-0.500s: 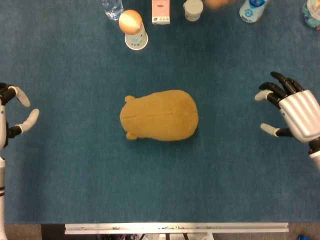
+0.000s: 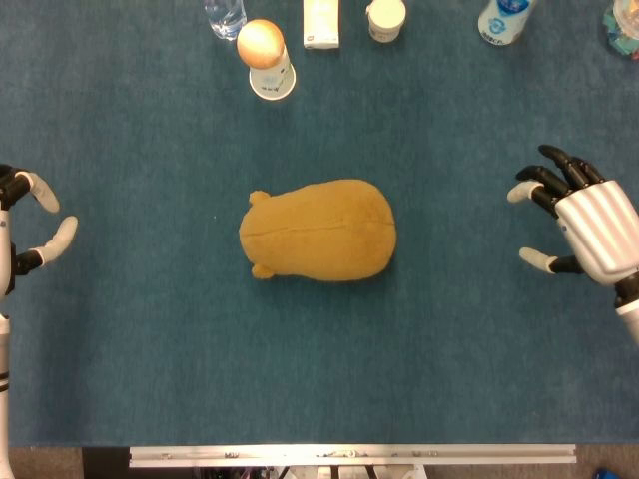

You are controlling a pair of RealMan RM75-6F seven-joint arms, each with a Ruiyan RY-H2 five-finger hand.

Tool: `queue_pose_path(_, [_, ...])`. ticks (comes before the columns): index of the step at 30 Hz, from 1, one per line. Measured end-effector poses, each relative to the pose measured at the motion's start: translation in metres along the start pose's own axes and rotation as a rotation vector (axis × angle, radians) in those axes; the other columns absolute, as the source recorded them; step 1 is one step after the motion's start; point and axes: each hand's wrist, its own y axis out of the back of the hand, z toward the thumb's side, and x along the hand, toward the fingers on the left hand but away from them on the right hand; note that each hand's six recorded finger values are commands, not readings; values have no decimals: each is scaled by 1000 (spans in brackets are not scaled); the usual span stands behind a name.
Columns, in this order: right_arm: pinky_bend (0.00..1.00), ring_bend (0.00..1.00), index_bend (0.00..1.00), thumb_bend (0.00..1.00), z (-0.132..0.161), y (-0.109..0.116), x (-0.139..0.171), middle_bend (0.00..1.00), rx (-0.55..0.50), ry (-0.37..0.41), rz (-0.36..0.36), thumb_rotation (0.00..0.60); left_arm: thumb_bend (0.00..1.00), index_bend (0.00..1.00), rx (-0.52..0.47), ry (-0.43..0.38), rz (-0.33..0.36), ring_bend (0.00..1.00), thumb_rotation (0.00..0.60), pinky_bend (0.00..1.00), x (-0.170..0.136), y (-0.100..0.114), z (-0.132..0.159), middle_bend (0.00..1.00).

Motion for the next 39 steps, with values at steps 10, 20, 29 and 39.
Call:
queue_pose_path(10, [228, 119, 394, 0, 6, -6, 0, 313, 3, 13, 17, 600, 197, 602, -5, -7, 14, 394, 600, 501, -3, 5, 2, 571])
queue_pose_path(20, [231, 123, 360, 0, 8, -18, -4, 280, 8, 12, 58, 600, 197, 586, -4, -2, 17, 394, 600, 501, -4, 7, 1, 571])
queue_pose_path(29, [255, 123, 343, 0, 14, -19, -5, 277, -26, 41, 54, 600, 197, 581, -7, -3, 22, 394, 600, 501, -4, 9, 2, 571])
queue_pose_path(39, [321, 158, 342, 66, 23, -28, -9, 310, -87, 100, 61, 600, 197, 580, -13, 0, 29, 394, 600, 501, -5, 11, 2, 571])
